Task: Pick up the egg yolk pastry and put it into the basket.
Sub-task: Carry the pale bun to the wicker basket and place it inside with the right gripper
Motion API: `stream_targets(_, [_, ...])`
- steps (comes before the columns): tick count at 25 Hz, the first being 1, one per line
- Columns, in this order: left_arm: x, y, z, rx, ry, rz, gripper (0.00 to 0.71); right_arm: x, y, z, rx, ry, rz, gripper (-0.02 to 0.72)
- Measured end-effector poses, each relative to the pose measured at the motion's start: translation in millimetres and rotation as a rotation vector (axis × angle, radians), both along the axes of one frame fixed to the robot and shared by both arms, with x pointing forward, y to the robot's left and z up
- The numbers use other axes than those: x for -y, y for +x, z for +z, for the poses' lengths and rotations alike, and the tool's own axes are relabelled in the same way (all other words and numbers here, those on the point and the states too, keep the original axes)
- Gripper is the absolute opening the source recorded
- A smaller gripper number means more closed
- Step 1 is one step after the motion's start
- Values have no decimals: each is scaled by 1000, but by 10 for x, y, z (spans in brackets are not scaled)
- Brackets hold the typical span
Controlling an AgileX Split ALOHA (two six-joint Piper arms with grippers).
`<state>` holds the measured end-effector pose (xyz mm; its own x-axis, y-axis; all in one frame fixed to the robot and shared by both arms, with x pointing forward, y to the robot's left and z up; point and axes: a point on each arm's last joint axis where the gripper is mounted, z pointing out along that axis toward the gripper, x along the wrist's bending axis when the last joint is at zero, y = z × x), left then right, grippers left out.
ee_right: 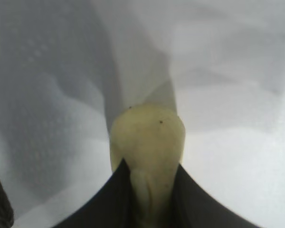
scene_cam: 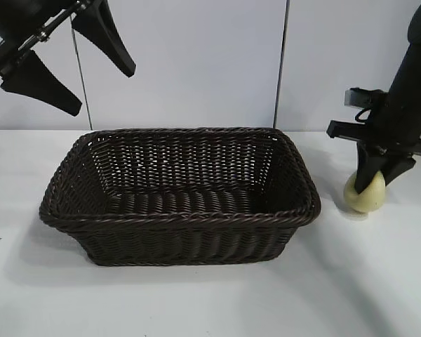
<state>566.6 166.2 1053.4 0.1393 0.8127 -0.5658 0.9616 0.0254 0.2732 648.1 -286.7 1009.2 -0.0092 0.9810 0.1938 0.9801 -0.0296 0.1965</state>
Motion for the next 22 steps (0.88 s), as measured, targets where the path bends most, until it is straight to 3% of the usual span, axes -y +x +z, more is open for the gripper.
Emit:
stream_targets(7, [0, 0, 0, 0, 0, 0, 552, -50, -161, 412, 75, 49, 24, 123])
stream_targets(11, [0, 0, 0, 0, 0, 0, 552, -104, -184, 433, 64, 88, 42, 119])
stream_targets(22, [0, 0, 0, 0, 0, 0, 552, -823, -296, 438, 57, 108, 242, 119])
